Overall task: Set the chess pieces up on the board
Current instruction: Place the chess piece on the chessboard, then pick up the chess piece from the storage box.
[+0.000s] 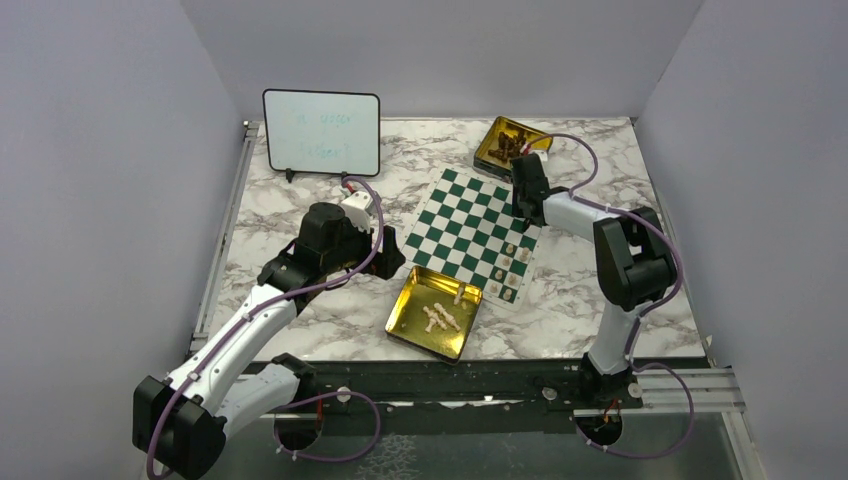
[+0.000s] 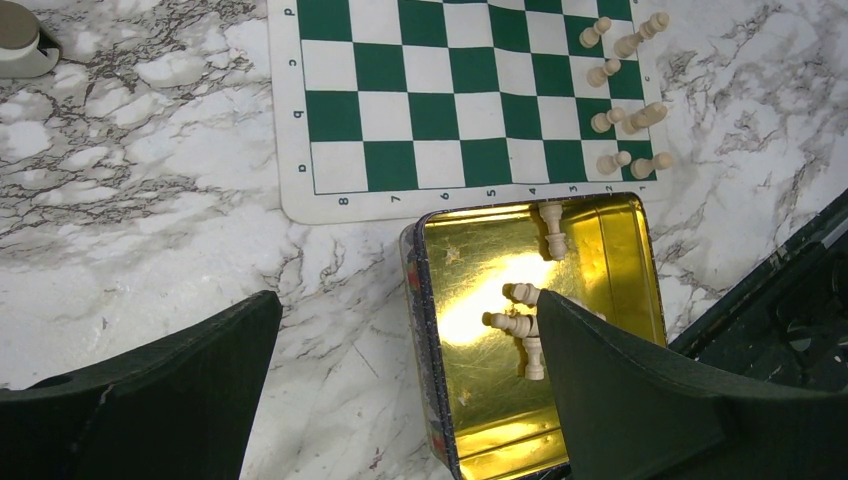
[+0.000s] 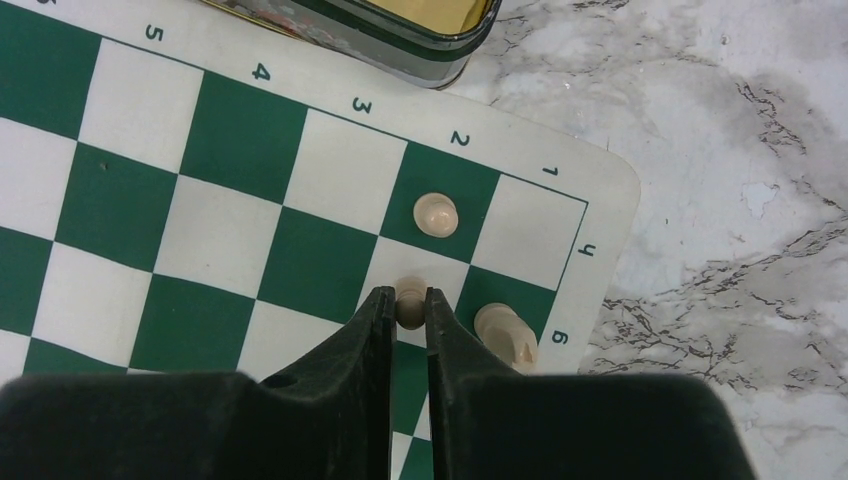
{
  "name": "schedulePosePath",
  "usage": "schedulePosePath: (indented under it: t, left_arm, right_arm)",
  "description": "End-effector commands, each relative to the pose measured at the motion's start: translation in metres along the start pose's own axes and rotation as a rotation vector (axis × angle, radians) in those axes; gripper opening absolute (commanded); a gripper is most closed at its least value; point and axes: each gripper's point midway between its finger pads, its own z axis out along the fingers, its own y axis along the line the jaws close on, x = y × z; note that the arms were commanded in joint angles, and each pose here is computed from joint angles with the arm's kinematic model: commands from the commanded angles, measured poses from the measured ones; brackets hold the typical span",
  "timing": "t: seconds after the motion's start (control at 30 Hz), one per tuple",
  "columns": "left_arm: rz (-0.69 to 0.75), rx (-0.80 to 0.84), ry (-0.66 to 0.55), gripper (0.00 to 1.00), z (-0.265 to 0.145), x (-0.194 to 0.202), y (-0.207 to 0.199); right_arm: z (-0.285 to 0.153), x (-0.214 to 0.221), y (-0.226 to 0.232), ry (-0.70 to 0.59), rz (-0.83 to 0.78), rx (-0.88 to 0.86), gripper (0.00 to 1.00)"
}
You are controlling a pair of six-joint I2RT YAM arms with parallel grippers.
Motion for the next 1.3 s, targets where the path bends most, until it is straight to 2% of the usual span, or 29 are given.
schedulePosePath:
  t: [0.0, 0.37, 0.53, 0.7, 0.87, 1.07, 1.17, 1.27]
  left_arm:
    - [0.017, -0.012, -0.024, 0.99, -0.003, -0.004, 0.002]
    - [0.021, -0.032, -0.024, 0.99, -0.003, -0.004, 0.005]
    - [-0.005, -0.105, -0.001, 0.99, -0.001, 0.001, 0.018]
    - [-0.026, -0.096, 0.005, 0.99, 0.002, 0.000, 0.016]
    - [-0.076, -0.053, 0.004, 0.91, 0.004, -0.007, 0.005]
    - [-0.157, -0.007, 0.083, 0.81, 0.014, 0.006, -0.004]
    - [-0.187, 0.004, 0.144, 0.74, 0.023, 0.018, -0.009]
    - [-0.157, 0.012, 0.187, 0.70, 0.030, 0.026, -0.019]
  right_arm:
    - [0.007, 0.013, 0.003, 0.066, 0.000, -0.005, 0.20]
    - [-0.013, -0.013, -0.002, 0.046, 0.013, 0.002, 0.34]
    - [-0.041, -0.036, -0.001, 0.024, 0.039, -0.035, 0.41]
    - [-0.076, -0.050, 0.005, 0.000, 0.077, -0.127, 0.47]
    - [-0.115, -0.046, 0.021, -0.004, 0.128, -0.294, 0.56]
    - [-0.165, -0.033, 0.037, -0.039, 0.181, -0.511, 0.66]
    - [-0.184, -0.027, 0.036, -0.062, 0.200, -0.565, 0.69]
    - [-0.200, -0.016, 0.038, -0.062, 0.200, -0.624, 0.69]
